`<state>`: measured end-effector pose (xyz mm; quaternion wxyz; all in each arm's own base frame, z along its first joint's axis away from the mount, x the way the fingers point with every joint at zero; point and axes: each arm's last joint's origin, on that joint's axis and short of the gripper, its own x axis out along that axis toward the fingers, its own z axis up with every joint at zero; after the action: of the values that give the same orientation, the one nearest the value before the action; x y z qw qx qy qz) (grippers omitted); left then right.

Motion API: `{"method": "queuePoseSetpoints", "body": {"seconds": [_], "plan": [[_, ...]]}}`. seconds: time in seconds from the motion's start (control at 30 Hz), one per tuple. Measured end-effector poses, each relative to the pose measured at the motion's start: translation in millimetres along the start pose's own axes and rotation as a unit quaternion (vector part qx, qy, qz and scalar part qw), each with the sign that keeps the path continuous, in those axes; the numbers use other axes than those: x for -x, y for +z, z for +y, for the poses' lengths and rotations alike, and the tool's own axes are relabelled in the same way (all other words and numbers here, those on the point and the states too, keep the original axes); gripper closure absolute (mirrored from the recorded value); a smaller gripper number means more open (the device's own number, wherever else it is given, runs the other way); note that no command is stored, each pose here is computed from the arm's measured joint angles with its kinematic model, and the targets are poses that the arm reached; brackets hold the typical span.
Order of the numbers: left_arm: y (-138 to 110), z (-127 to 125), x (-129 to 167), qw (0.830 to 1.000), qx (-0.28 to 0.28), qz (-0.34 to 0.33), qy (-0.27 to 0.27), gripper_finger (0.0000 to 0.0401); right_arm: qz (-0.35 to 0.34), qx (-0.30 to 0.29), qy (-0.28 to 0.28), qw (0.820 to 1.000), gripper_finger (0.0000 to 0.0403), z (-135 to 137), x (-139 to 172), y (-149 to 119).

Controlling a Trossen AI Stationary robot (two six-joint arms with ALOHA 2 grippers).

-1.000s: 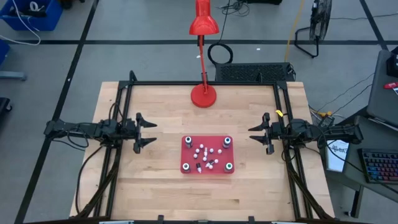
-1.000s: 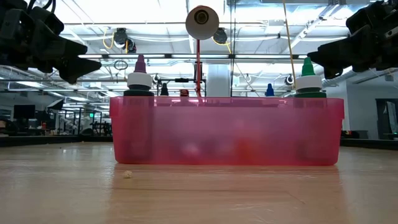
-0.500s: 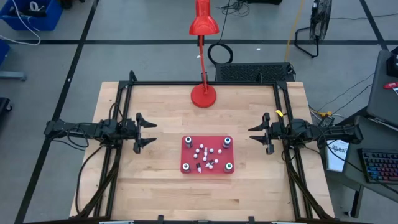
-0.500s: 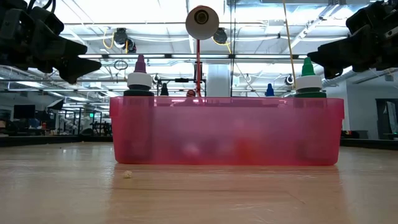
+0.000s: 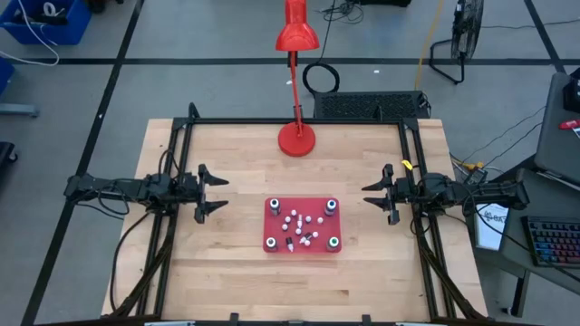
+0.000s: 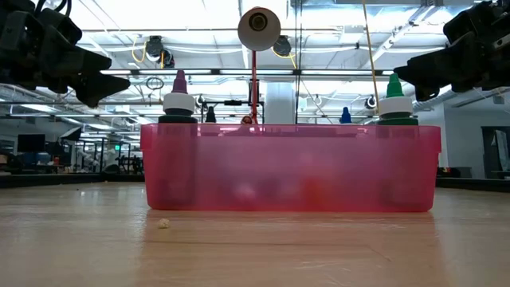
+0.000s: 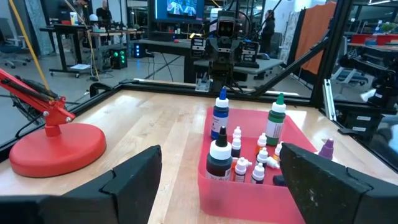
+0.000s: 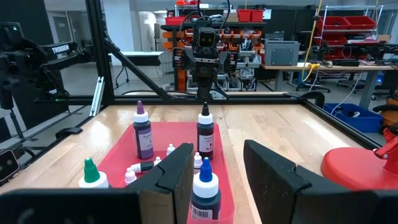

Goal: Pick & Place food coloring
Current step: Return to Home Position

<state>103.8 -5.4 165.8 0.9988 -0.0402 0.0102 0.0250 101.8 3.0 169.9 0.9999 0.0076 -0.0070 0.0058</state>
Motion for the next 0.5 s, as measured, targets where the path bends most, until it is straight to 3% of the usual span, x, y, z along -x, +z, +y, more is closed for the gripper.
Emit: {"method": "queuePoseSetpoints", "body": {"seconds": [0.5], "plan": [[0.0, 0.0, 0.0, 1.000, 0.000, 0.000, 0.000, 0.0078, 0.000, 0.000, 0.000, 1.000, 0.0273, 0.0, 0.0, 0.0]]}}
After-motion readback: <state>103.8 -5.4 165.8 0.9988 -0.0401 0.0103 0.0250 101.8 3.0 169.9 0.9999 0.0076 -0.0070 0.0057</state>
